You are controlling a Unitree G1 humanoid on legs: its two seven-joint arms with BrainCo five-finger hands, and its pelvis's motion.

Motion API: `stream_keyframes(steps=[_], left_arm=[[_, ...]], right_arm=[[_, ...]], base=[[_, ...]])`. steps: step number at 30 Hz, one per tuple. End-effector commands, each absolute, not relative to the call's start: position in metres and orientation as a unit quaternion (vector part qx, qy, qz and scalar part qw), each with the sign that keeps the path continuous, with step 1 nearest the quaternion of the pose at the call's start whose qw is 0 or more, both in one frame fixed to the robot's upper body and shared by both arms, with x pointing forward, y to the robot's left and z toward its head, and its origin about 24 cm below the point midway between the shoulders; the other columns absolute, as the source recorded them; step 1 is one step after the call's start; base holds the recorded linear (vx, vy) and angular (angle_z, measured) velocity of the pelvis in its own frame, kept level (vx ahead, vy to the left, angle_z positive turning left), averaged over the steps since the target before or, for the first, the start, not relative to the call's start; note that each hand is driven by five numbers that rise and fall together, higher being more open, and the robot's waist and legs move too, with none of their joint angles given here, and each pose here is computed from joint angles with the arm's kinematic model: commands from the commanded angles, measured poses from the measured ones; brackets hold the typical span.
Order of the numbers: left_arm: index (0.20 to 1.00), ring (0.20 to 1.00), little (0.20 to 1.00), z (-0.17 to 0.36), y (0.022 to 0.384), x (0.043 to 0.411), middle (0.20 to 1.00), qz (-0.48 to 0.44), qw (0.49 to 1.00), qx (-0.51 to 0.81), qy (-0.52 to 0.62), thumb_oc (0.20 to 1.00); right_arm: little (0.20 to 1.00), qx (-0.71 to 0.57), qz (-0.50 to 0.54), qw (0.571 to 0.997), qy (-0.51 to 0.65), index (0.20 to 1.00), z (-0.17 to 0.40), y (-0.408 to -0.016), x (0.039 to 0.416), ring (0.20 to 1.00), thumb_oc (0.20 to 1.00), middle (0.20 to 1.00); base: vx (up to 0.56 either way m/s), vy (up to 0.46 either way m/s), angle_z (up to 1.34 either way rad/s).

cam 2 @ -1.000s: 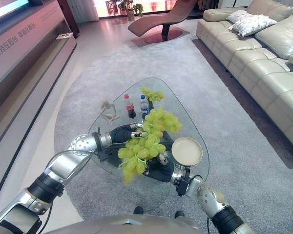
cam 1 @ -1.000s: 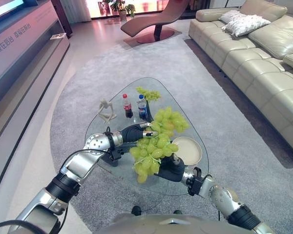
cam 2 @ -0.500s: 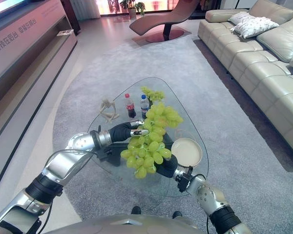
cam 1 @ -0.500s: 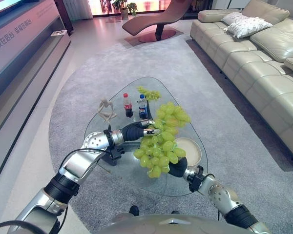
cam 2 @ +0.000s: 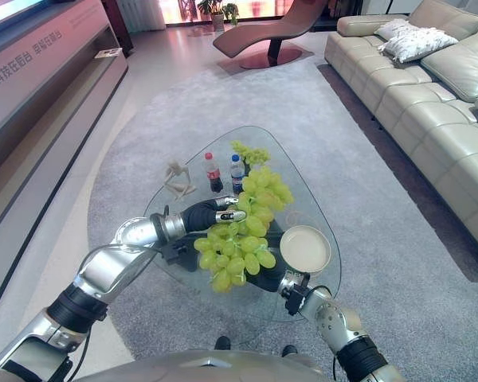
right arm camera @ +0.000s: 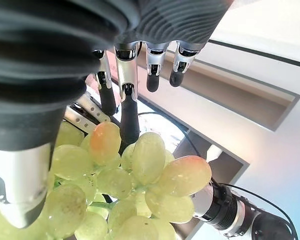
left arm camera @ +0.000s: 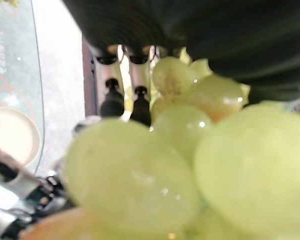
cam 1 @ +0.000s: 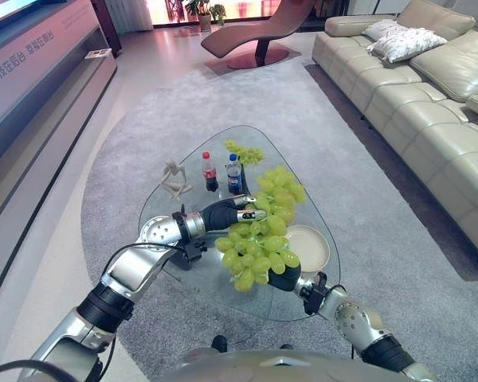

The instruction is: Pick up fruits into the plate

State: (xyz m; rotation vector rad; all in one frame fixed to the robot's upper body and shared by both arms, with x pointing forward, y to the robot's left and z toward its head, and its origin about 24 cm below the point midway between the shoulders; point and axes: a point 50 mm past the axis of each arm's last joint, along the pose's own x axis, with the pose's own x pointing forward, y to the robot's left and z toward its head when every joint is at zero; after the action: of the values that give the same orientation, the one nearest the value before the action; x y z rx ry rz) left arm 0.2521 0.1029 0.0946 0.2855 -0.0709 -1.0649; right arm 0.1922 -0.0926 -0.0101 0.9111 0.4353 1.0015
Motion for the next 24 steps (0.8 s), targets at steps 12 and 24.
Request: stream_keyframes(steps=[12, 24], left_arm=[[0.200, 0.200, 0.200, 0.113, 0.079, 0.250, 0.200, -0.535, 0.833, 0.107, -0.090, 0.200], [0.200, 0.200, 0.200, 0.110, 0.083, 0.250, 0.200, -0.528, 0.837, 0.112, -0.084, 0.200]], right_arm=[[0.200, 0.443, 0.556, 0.692, 0.124, 0.200, 0.028, -0.057, 0.198, 0.200, 0.200, 0.200], [0.200, 0.451, 0.551, 0.690, 0.131, 0.200, 0.027, -0.059, 0.196, 0.200, 0.200, 0.200]], base=[[0.00, 0.000, 0.00], [0.00, 0.000, 0.00]])
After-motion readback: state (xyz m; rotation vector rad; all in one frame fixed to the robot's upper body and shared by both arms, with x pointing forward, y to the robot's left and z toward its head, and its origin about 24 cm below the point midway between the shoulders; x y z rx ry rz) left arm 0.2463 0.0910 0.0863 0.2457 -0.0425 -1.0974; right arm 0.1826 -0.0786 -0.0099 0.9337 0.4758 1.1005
